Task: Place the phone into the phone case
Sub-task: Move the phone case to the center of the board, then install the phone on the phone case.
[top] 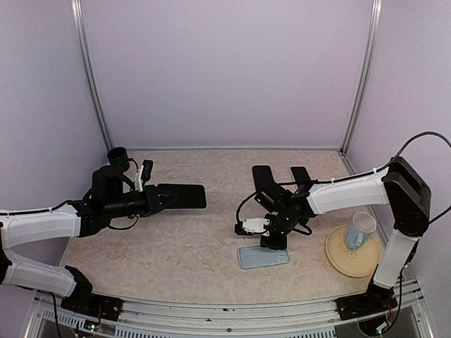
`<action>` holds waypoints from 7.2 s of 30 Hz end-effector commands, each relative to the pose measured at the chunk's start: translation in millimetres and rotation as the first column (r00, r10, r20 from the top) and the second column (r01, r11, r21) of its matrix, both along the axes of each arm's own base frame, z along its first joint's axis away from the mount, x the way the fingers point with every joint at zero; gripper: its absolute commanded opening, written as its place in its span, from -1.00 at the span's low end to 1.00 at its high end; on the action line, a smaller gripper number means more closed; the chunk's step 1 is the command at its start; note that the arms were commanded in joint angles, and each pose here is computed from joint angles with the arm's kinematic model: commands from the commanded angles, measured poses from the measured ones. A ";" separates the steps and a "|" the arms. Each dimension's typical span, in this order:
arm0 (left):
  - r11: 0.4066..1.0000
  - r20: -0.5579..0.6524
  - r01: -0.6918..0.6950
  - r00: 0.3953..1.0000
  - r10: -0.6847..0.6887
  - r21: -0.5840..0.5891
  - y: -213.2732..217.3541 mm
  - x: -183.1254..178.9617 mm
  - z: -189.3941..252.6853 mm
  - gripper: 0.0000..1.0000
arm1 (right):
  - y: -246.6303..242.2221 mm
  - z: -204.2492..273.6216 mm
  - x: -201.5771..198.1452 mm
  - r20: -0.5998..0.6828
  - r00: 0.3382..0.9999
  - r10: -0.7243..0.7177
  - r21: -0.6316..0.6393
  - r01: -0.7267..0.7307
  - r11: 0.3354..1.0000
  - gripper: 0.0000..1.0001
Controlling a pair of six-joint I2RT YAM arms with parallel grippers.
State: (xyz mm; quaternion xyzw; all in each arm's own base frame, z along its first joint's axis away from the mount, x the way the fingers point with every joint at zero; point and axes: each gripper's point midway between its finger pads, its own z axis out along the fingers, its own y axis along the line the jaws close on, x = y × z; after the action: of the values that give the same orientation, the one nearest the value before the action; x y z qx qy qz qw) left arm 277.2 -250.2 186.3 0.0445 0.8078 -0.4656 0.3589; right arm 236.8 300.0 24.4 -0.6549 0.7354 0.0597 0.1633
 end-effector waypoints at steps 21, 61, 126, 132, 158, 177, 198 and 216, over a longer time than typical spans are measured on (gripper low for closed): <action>0.997 0.070 -0.013 0.997 0.018 -0.072 6.3 -1.0 19.4 -1.00 | 65.6 59.6 66.2 0.087 0.994 -0.069 0.195 0.051 0.980 -1.00; 0.998 -0.030 0.046 0.998 -0.047 -0.049 -5.0 2.0 -1.0 -1.00 | 93.4 98.4 126.8 0.075 0.947 -0.313 0.398 0.259 0.880 0.99; 0.970 -0.399 0.226 0.901 -0.173 0.091 -58.3 42.3 -81.4 -1.00 | 39.2 67.6 63.0 -0.491 0.593 -0.638 0.417 0.803 0.425 0.90; 0.970 -0.409 0.236 0.892 -0.192 0.059 -63.2 43.5 -78.5 -1.00 | 54.4 57.6 58.8 -0.520 0.581 -0.627 0.395 0.814 0.427 0.90; 0.967 -0.521 0.249 0.833 -0.186 0.053 -67.5 45.9 -111.3 -1.00 | 73.6 30.0 61.5 -0.549 0.575 -0.607 0.350 0.817 0.458 0.84; 0.969 -0.553 0.245 0.807 -0.207 -0.005 -86.4 40.1 -120.9 -1.00 | 91.5 20.3 50.7 -0.579 0.585 -0.568 0.332 0.805 0.491 0.77; 0.972 -0.578 0.235 0.789 -0.207 -0.029 -94.1 30.6 -135.3 -1.00 | 98.2 22.7 47.6 -0.611 0.583 -0.535 0.340 0.804 0.488 0.75; 0.978 -0.598 0.198 0.777 -0.197 -0.066 -101.9 16.3 -151.9 -1.00 | 99.9 22.8 40.4 -0.644 0.571 -0.509 0.338 0.809 0.480 0.75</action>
State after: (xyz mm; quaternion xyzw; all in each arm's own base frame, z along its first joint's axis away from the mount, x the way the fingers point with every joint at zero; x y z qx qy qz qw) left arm 307.4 -350.1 59.7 -0.0071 0.8600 -0.5073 0.0556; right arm 298.9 377.1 45.5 -0.1553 0.9070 0.3254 0.2175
